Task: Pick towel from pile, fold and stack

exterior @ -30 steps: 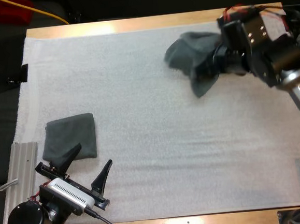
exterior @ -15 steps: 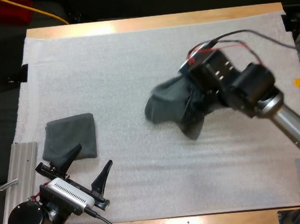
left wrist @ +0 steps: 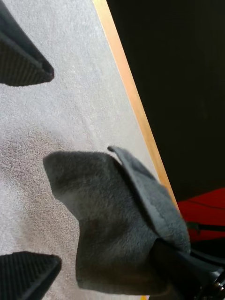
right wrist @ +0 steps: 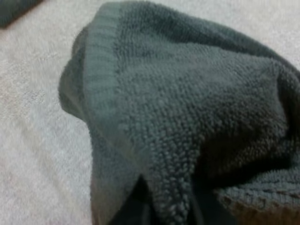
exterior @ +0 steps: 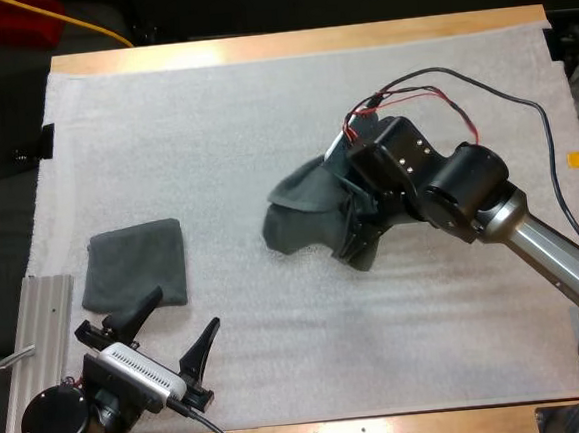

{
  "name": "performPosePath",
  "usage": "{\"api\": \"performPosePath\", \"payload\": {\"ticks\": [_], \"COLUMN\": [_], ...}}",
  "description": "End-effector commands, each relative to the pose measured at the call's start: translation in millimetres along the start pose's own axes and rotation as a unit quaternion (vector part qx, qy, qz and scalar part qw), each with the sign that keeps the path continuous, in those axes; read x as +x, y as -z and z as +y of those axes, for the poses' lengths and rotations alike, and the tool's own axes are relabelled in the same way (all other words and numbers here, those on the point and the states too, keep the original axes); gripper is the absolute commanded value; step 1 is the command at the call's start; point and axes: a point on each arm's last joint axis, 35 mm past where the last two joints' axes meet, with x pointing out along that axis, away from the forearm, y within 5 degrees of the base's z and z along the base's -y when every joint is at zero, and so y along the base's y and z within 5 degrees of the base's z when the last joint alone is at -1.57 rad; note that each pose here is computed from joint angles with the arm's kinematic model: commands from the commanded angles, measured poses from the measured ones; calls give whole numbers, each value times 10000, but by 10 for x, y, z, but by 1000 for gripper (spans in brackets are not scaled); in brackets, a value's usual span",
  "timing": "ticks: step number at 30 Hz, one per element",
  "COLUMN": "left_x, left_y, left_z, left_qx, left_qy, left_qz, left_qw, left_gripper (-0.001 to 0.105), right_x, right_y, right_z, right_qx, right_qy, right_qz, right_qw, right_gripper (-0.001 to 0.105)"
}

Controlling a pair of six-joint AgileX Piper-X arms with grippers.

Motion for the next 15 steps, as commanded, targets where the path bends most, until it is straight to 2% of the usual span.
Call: {"api": "performPosePath", "payload": {"ticks": [1,2,3,4,5,6,9,13,15], "left_x": [-14,-14,-14,-14,-14,-14,-14,-14,-14], "left_y": [-23,-23,-23,-23,-23,-23,-23,-23,-23], "left_z": [-12,-12,-12,-12,-12,-12,-12,-12,-12], "left_qx": [-22,-22,-22,-22,-22,-22,-22,-22,-22], "left_qy": [57,57,57,57,57,57,57,57,57], "left_qz": [-45,-45,-45,-45,-45,-45,-45,-45,-45], "left_qw": [10000,10000,10000,10000,10000,10000,10000,10000,10000], "left_gripper": [70,70,70,70,70,70,70,70,70], "right_x": [-50,-50,-50,-50,-49,-49,-70,-121,-145], "right_y": [-13,-11,-12,-12,-7,-3,23,77,103], "right_z": [-15,-14,-15,-16,-14,-13,-8,23,38], "right_qx": [-50,-19,5,31,33,33,190,265,264], "right_qy": [23,20,21,31,33,32,96,2,-46], "right_qz": [-111,-106,-108,-102,-75,-57,72,259,352], "right_qw": [9999,9999,9999,9999,10000,10000,9997,9993,9990], "right_gripper": [33,50,59,75,85,89,88,77,77]}}
